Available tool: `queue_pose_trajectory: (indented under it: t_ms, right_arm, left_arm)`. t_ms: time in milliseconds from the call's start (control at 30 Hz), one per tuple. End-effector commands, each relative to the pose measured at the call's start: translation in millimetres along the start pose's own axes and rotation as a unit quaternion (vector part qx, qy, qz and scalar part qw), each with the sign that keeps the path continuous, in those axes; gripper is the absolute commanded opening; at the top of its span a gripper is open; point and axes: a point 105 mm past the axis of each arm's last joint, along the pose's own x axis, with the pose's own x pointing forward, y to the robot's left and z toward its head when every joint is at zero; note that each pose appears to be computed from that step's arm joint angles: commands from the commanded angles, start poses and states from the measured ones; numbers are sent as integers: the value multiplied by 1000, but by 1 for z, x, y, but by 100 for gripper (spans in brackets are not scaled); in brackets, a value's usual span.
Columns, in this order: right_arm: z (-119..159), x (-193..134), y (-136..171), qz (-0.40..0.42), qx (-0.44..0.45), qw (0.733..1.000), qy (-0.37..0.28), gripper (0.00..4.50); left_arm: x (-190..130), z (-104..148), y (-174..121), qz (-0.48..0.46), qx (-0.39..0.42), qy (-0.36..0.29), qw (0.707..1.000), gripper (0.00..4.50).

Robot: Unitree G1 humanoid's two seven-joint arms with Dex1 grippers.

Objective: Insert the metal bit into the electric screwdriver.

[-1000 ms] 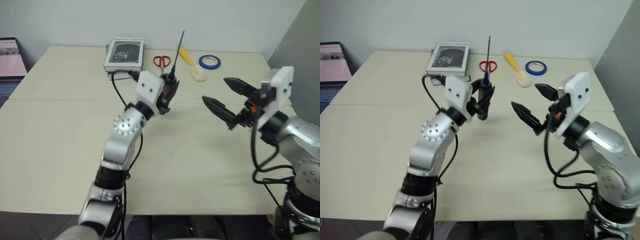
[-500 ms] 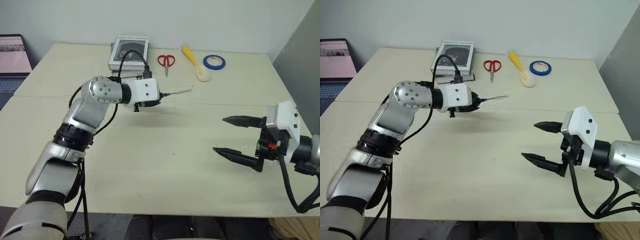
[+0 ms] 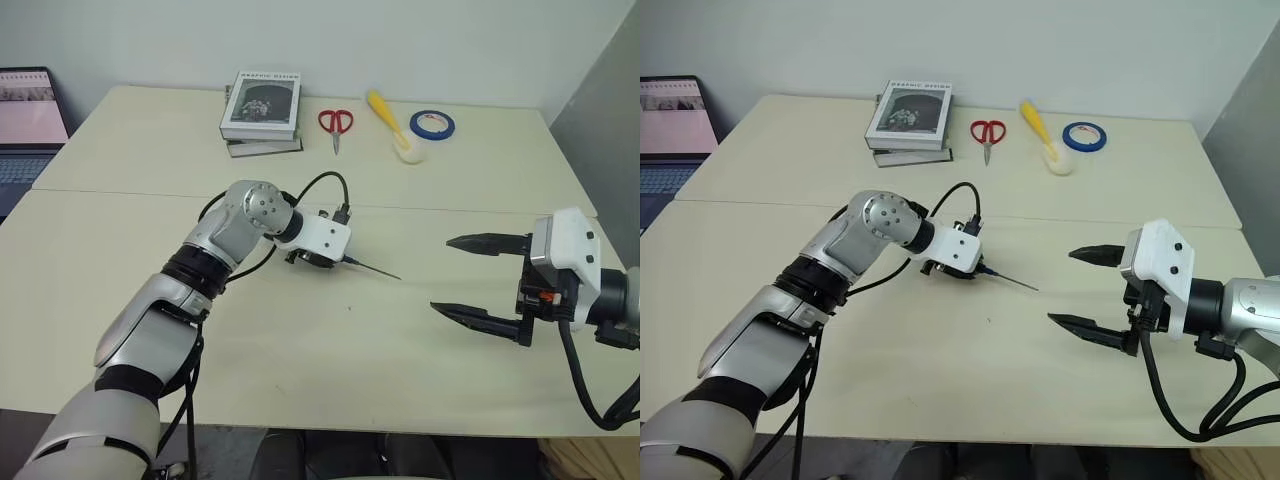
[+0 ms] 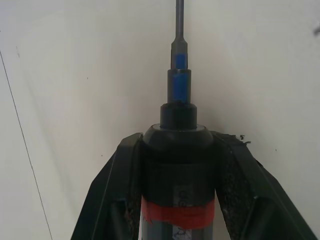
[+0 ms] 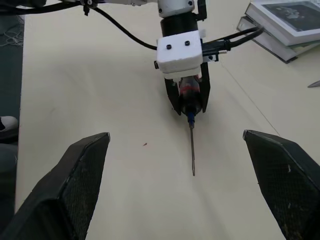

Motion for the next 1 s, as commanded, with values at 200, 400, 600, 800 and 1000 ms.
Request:
queue_pose_trajectory:
  t_ms: [200,400,600,800,1000]
  right_arm:
    - [-2,0,0,7,-8,1000,13,450]
    - [-5,-2,-3,11,-11,1000,24,450]
    - [-13,-7,-11,18,-19,999,42,450]
    - [-23,-19,-21,9,-17,999,50,450]
    - [-38,-32,-27,3,-10,998,55,450]
  left_arm:
    - [7,14,3,-6,9,-8,1000,326]
    - [-11,24,15,20,-14,-36,999,446]
    - [-70,9,29,93,-64,-43,993,446]
    - [-132,-29,17,197,-156,-29,968,446]
    - [-148,-40,-41,203,-235,-50,949,446]
